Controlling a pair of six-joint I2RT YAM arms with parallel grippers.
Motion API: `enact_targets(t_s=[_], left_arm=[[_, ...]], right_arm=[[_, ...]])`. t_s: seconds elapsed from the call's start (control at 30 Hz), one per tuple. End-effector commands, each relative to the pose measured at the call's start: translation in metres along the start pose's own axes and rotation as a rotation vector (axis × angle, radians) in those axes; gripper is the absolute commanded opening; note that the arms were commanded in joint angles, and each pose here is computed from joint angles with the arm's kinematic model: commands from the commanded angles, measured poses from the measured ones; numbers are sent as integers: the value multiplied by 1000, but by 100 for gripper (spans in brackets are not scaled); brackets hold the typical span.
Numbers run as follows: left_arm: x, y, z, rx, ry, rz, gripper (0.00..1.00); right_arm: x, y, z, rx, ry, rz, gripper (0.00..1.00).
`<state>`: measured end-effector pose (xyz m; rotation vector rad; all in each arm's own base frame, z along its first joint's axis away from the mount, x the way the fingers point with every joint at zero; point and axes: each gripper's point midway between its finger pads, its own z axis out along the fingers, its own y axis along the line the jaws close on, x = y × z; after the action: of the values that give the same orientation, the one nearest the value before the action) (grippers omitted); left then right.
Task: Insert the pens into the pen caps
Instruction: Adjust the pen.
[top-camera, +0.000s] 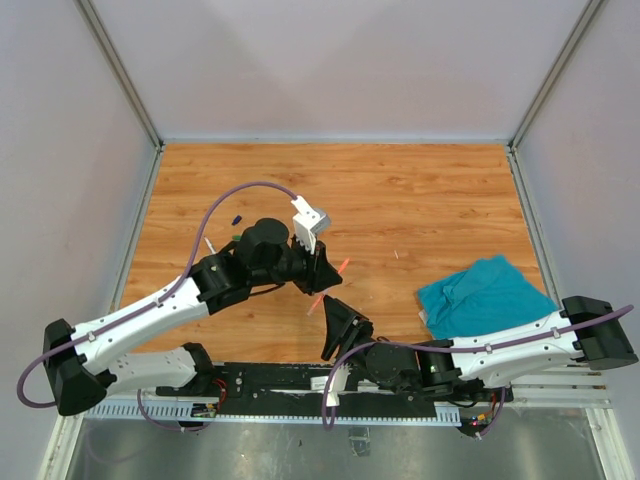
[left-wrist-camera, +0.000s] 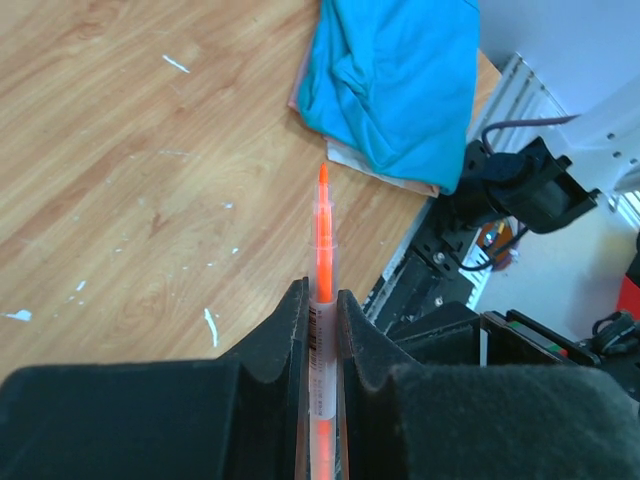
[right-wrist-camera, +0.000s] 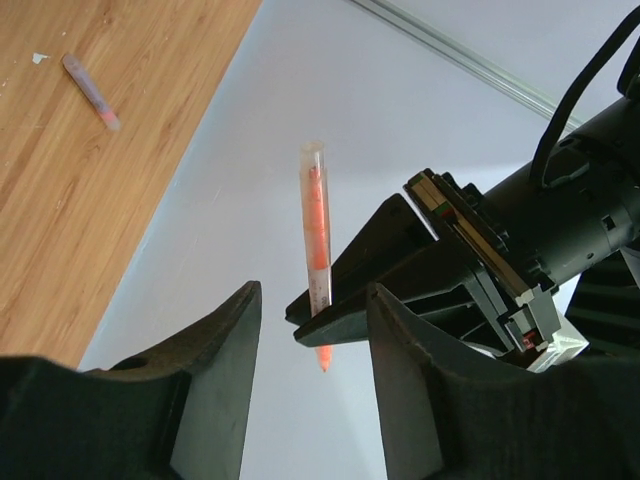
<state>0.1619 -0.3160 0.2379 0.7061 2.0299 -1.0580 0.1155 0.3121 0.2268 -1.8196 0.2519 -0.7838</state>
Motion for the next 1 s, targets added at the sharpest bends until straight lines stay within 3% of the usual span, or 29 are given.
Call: enact_targets(t_s=[0.0, 0.23, 0.4, 0.73, 0.97], left_arm=[[-14, 19, -10, -101, -74, 21, 0], [-19, 43, -20, -209, -100, 12, 1], [-23, 51, -30, -263, -119, 19, 1], [-40, 53, -55, -319, -209, 33, 0], [-40, 74, -55, -388, -190, 3, 1]], right_arm=[[1, -3, -4, 14, 4, 45, 48], [8, -7, -8, 48, 20, 120, 53], [19, -15, -14, 97, 38, 265, 55], [53, -24, -28, 164, 127, 910, 57], [77, -5, -27, 129, 163, 1305, 54]])
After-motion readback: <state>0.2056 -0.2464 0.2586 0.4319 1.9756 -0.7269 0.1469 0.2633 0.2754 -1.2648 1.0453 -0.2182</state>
